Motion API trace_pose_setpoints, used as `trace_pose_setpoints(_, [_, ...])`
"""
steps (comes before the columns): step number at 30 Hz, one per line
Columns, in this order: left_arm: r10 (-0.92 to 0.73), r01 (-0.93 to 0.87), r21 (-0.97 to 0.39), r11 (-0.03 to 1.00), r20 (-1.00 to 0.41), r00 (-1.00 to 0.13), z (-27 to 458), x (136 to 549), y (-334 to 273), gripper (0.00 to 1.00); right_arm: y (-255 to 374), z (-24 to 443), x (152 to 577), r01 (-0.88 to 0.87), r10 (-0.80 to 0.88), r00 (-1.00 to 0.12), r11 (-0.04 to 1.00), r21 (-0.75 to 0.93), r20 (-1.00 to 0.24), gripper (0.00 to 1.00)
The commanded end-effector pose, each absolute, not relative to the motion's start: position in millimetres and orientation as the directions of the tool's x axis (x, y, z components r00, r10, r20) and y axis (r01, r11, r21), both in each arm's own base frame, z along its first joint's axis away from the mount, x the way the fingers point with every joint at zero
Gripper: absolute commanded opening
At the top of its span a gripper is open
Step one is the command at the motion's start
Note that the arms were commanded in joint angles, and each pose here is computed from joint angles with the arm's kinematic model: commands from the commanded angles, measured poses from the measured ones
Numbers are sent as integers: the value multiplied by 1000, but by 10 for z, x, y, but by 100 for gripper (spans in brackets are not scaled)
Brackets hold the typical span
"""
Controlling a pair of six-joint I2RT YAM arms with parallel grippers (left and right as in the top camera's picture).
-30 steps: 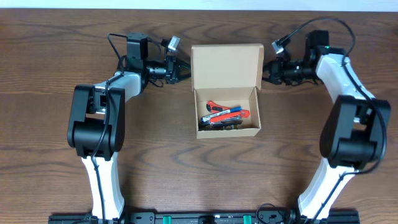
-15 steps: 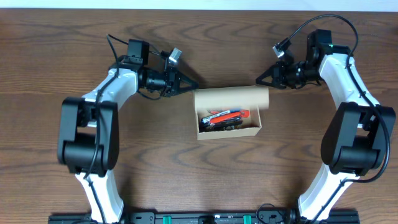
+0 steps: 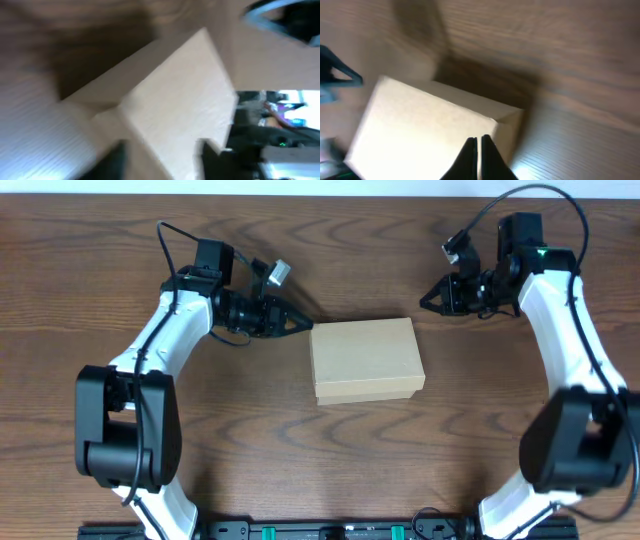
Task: Pack container
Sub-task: 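Press the closed lid down with the right gripper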
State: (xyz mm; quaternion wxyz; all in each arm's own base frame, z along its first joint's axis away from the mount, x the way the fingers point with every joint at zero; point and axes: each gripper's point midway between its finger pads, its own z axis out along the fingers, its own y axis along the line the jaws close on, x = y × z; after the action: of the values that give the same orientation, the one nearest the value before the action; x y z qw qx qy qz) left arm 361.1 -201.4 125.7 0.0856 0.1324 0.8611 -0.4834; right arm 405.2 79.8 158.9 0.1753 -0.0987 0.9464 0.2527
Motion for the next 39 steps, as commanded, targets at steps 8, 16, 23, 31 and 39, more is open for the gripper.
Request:
trace_pose_setpoints(8, [66, 97, -73, 993, -342, -937, 1228, 3766, -535, 98, 734, 2730, 3988, -270, -291, -691, 953, -137, -661, 23])
trace_pose_setpoints(16, [-72, -147, 108, 983, -513, -855, 1863, 3710, 48, 95, 1273, 2717, 3782, -317, -262, -704, 948, -39, -660, 1])
trace_pose_setpoints(23, [-85, -169, 118, 979, -517, -852, 1913, 3652, 88, 95, 1504, 2383, 3714, -149, -128, -800, 989, -13, -586, 1])
trace_pose_setpoints(31, [-85, -169, 119, 978, -513, -854, 1907, 3642, 89, 95, 1769, 2007, 3387, -65, -63, -889, 998, -12, -454, 1])
trace_pose_setpoints(39, [-85, -169, 119, 978, -513, -854, 1908, 3642, 89, 95, 1494, 1830, 3153, 122, 57, -915, 983, -139, -398, 1])
